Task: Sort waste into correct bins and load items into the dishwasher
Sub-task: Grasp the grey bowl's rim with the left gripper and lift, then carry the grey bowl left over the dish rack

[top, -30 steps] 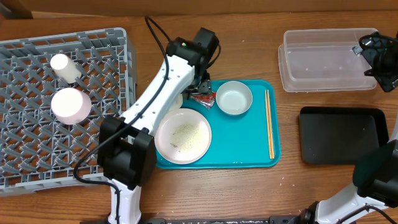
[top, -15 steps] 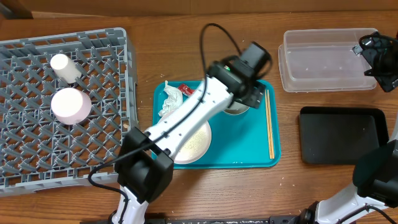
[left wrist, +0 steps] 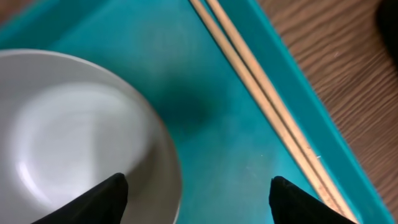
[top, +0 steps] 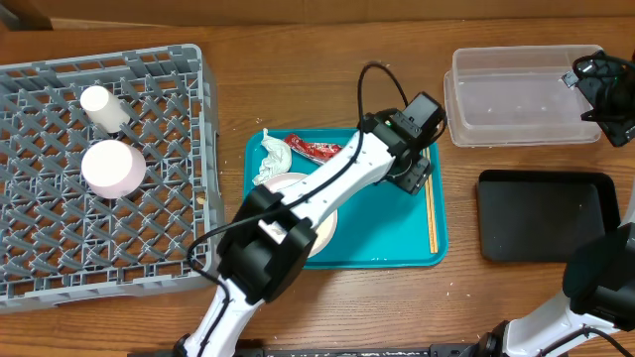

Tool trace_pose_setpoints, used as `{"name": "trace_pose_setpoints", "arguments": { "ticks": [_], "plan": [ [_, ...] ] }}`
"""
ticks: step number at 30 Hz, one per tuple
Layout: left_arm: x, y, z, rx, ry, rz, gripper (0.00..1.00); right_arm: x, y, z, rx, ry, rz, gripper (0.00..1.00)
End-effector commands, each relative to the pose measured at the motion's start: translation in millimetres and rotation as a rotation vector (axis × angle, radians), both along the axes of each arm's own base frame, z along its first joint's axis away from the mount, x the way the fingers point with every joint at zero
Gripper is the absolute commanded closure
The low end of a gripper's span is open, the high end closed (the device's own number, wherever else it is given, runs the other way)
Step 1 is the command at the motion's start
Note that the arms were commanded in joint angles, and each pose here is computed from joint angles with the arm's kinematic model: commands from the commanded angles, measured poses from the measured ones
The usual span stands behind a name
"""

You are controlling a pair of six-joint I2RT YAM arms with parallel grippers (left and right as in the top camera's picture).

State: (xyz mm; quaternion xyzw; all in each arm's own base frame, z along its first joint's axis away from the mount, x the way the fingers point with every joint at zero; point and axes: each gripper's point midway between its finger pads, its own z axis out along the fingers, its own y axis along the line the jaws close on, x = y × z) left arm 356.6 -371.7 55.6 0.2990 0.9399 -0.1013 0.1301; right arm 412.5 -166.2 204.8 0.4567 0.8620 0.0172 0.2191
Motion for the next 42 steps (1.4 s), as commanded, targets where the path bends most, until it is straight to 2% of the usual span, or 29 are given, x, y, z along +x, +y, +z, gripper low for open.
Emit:
{"name": "trace_pose_setpoints", "arguments": {
  "ticks": [1,5,6,10,13,16,17,20,24,27,33,38,41,42],
  "plan": [
    [-13.1,-11.4,-7.9,-0.013,0.034,-0.052,0.29,0.5,-1.9,1.9,-0.006,-0.006,-0.01,0.0],
    [-14.6,-12.4,-8.0,-0.011,0.035,-0.051,0.38,0.5,-2.0,1.9,-0.006,-0.006,-0.01,0.0],
    [-13.7,-11.4,-8.2,-0.005,0.03,-0.049,0.46,0.5,-1.9,1.9,-0.006,-0.006,-0.01,0.0],
    [-10.9,-8.3,-8.6,0.012,0.015,-0.041,0.5,0.5,-1.9,1.9,-0.006,-0.006,-0.01,0.0],
    [-11.9,-7.2,-9.1,0.017,0.019,-0.041,0.62,0.5,-2.0,1.9,-0.006,-0.006,-0.01,0.0],
    [-11.9,-7.1,-9.1,0.017,0.019,-0.041,0.68,0.5,-2.0,1.9,-0.006,-0.006,-0.01,0.01],
    [-12.2,-6.9,-9.2,0.018,0.02,-0.041,0.72,0.5,-2.0,1.9,-0.006,-0.006,-0.01,0.0],
    [-13.8,-5.3,-9.9,0.025,0.027,-0.041,0.96,0.5,-1.9,1.9,-0.006,-0.006,-0.01,0.0],
    [-11.3,-6.5,-1.6,0.015,0.021,-0.032,0.96,0.5,-1.9,1.9,-0.006,-0.006,-0.01,0.0],
    [-3.6,-6.3,24.9,-0.016,0.009,0.013,0.96,0.5,-1.9,1.9,-0.006,-0.006,-0.01,0.0],
    [22.6,17.5,119.7,-0.129,-0.036,0.194,0.96,0.5,-2.0,1.9,-0.006,-0.006,-0.01,0.0],
    [43.2,87.9,190.3,-0.203,-0.074,0.398,0.96,0.5,-1.9,1.9,-0.006,-0.006,-0.01,0.0],
    [47.6,147.6,222.5,-0.242,-0.071,0.524,0.96,0.5,-2.0,1.9,-0.006,-0.006,-0.01,0.0],
    [47.9,181.5,236.0,-0.267,-0.059,0.589,0.96,0.5,-1.9,1.9,-0.006,-0.006,-0.01,0.0]
  ]
}}
